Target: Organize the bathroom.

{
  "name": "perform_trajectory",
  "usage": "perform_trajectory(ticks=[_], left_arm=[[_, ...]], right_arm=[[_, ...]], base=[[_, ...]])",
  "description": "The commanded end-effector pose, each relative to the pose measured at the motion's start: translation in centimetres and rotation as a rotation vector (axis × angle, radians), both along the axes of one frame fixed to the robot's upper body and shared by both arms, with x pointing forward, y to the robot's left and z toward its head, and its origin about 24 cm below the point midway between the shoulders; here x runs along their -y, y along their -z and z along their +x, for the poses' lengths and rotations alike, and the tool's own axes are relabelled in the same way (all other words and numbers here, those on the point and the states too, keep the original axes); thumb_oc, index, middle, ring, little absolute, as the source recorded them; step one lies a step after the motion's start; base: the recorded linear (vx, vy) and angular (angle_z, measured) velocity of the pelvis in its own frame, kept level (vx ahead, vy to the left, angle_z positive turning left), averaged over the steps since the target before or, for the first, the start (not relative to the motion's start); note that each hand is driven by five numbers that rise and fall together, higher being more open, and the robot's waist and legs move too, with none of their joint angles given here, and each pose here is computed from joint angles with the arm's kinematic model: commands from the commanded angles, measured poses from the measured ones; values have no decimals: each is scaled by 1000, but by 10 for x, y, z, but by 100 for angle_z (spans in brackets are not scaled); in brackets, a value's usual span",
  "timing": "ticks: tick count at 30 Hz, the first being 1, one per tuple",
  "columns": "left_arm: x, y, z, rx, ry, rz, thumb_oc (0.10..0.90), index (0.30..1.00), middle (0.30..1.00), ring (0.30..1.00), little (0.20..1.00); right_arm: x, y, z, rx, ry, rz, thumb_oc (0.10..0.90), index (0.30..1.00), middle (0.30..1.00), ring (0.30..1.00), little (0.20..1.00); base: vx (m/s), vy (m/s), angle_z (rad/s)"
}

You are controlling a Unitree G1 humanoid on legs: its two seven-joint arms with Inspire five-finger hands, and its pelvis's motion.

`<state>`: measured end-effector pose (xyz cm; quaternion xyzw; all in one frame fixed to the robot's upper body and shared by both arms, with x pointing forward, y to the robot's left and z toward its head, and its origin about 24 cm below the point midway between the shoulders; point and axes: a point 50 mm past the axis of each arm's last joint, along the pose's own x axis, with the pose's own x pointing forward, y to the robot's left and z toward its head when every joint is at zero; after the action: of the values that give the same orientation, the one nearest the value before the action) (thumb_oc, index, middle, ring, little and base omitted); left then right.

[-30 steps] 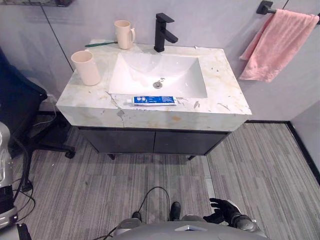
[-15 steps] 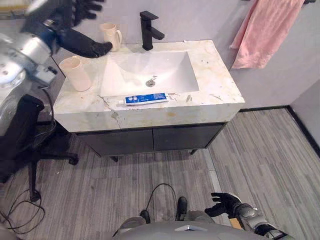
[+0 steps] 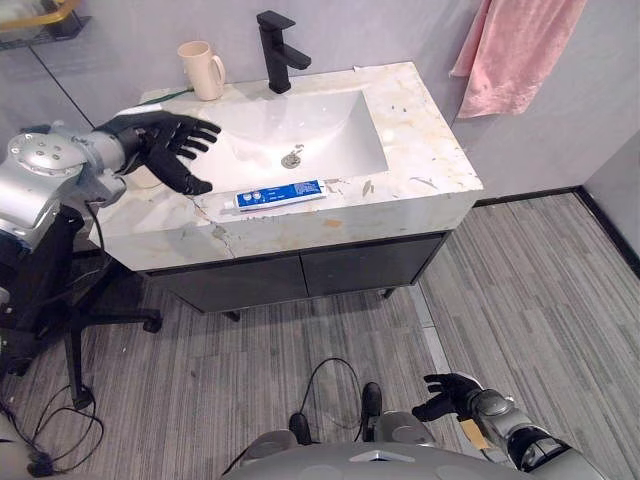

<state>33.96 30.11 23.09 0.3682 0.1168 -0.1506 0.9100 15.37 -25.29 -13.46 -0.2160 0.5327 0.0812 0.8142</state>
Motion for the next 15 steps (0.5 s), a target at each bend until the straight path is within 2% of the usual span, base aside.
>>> perform_trajectory(ticks=[1,15], left_arm=[[7,-73,5,255,6,8,800,900,900,900,900],[29,-46,24,228,18,15,800,900,900,900,900]], right_arm=[[12,-1,-5,-30,51,-16,800,900,900,900,900],[9,-3,5,-1,43,-2,800,900,900,900,900]], base=[[-74,-11,3],[-25,-7,-1]])
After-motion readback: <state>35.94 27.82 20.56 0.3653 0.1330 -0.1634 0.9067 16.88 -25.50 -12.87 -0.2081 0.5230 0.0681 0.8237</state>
